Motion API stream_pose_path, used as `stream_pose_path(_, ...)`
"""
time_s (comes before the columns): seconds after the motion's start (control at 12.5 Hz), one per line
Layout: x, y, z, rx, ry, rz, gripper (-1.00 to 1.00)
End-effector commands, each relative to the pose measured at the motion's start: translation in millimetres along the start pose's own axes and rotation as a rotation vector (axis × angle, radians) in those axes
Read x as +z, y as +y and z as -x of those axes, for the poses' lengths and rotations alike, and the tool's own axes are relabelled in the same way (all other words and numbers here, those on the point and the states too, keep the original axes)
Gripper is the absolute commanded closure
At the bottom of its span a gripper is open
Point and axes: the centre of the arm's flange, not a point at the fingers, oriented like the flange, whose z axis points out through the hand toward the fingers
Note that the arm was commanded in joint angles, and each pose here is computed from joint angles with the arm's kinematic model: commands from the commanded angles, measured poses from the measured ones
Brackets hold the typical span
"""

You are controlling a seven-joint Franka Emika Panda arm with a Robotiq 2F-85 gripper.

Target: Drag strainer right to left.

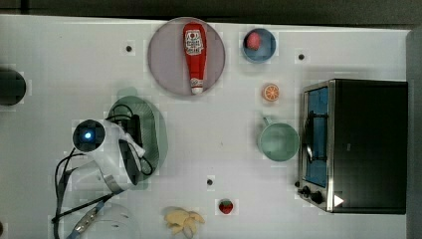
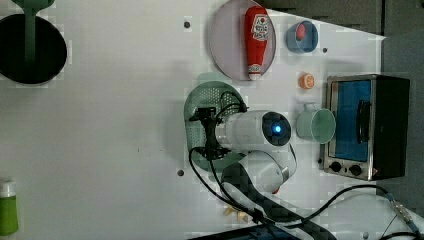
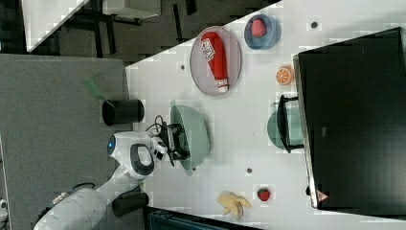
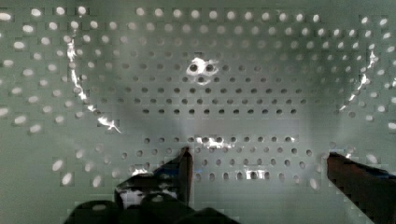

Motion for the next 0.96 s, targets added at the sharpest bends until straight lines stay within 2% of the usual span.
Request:
stream_pose_path(0.08, -24, -10, 35, 0.049, -0.018, -0.005, -1.0)
stream_pose_path(0.32, -27, -15, 60, 0.064, -0.058, 0.003, -1.0)
stream_pose_path(0.64, -32, -26, 101, 0.119, -0.149, 0.001, -1.0)
stream_pose_path(0.96, -32, -29, 138, 0.11, -0.175, 0.0, -1.0)
